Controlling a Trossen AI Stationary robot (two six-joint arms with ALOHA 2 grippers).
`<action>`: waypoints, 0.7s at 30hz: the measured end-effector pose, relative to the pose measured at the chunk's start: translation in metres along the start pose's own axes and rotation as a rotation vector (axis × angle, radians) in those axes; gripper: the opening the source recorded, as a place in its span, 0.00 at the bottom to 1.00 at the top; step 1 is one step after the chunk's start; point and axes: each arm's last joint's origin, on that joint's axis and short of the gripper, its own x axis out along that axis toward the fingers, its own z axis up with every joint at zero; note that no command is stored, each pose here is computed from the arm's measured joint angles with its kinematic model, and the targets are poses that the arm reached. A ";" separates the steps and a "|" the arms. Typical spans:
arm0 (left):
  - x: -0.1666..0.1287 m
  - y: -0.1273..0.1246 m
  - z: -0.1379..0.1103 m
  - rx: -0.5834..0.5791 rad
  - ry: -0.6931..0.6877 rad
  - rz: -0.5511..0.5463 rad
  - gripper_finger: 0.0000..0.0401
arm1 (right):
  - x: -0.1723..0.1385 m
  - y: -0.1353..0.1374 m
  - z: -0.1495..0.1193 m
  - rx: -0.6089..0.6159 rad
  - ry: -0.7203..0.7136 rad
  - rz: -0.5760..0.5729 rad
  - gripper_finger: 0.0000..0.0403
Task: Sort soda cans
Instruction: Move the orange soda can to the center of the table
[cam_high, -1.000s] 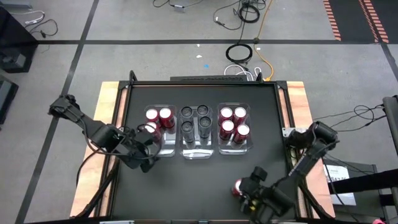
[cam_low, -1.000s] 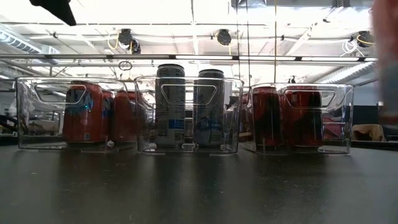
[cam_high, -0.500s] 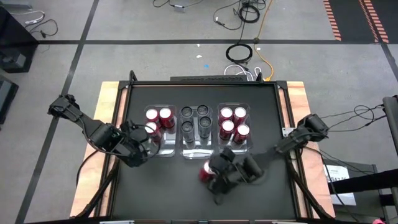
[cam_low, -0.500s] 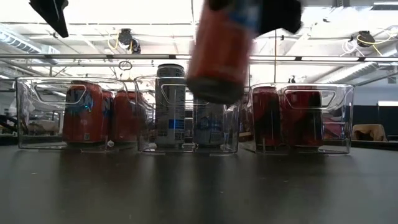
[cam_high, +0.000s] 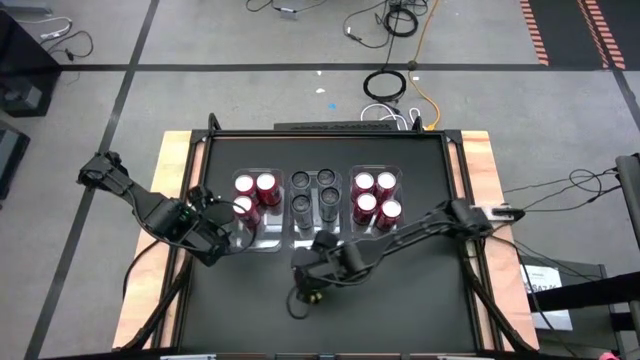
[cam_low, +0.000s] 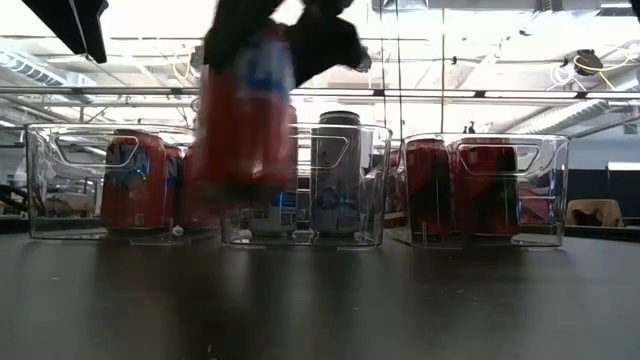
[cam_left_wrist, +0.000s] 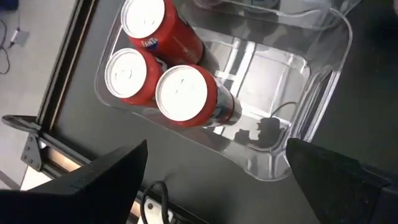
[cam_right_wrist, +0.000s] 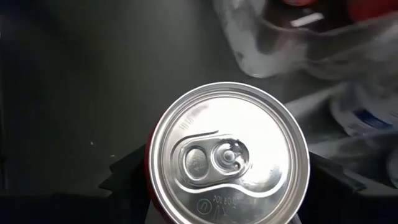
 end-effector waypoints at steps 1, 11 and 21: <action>0.000 0.000 0.000 0.000 -0.006 0.004 0.98 | 0.007 0.003 0.003 -0.010 0.007 0.013 0.72; 0.000 0.001 0.000 0.023 -0.019 0.021 0.98 | 0.041 0.018 0.016 -0.026 -0.004 0.055 0.73; 0.000 0.001 0.000 0.027 -0.018 0.021 0.98 | 0.043 0.018 0.013 -0.061 0.022 0.056 0.76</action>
